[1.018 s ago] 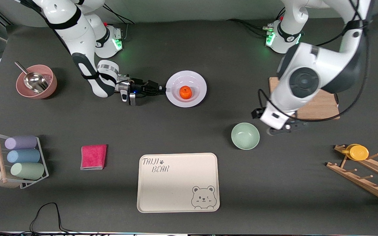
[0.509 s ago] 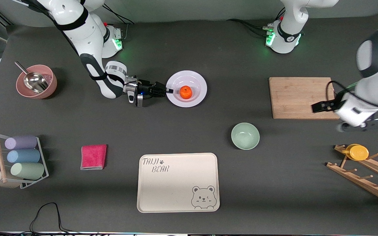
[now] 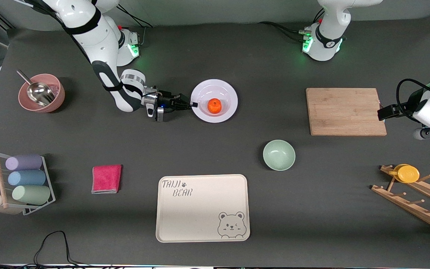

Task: Place orange and plate with both arms
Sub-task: 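Slide the plate with the right gripper onto the bear tray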

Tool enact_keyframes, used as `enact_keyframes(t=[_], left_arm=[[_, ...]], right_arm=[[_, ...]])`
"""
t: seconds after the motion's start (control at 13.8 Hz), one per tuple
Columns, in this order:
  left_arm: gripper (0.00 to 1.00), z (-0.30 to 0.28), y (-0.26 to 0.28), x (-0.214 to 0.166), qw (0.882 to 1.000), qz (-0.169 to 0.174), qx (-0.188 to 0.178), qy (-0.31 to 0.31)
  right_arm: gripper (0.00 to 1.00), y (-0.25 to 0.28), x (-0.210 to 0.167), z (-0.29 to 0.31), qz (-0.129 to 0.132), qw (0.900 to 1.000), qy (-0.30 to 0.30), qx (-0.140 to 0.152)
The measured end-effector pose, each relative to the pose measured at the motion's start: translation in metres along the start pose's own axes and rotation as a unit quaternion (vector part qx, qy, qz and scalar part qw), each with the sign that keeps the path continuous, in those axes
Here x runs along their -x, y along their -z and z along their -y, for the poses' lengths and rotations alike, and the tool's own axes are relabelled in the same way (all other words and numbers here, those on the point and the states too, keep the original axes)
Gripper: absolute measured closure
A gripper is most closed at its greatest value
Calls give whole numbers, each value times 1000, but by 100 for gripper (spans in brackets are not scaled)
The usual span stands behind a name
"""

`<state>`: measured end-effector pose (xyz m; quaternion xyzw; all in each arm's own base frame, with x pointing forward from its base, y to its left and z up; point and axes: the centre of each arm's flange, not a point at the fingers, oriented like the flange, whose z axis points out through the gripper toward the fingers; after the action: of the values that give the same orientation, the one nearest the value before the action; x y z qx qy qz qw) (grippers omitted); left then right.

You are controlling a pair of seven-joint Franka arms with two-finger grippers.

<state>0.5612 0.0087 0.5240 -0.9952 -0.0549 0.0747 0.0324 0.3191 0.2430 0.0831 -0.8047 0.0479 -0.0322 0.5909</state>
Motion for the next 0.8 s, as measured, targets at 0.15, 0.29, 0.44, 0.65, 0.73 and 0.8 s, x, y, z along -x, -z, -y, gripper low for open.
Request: enact_keyframes(t=[0.15, 0.29, 0.44, 0.65, 0.73, 0.8], left_arm=[[0, -4, 8, 0, 1000, -7, 0, -4], [0, -6, 14, 2, 1000, -3, -1, -6], [0, -3, 14, 3, 1000, -1, -3, -3], [0, 3, 25, 2, 1000, -10, -6, 2], [0, 5, 30, 3, 1000, -9, -6, 4], [0, 10, 34, 5, 1000, -10, -6, 8]], right_arm=[[96, 4, -14, 6, -14, 1000, 7, -6], [96, 9, -31, 23, -27, 999, 19, -17], [96, 17, -45, 49, -17, 999, 21, -29], [96, 34, -67, 96, 0, 999, 26, -41], [96, 37, -71, 107, -2, 999, 29, -45], [96, 39, -75, 115, -5, 998, 34, -48]])
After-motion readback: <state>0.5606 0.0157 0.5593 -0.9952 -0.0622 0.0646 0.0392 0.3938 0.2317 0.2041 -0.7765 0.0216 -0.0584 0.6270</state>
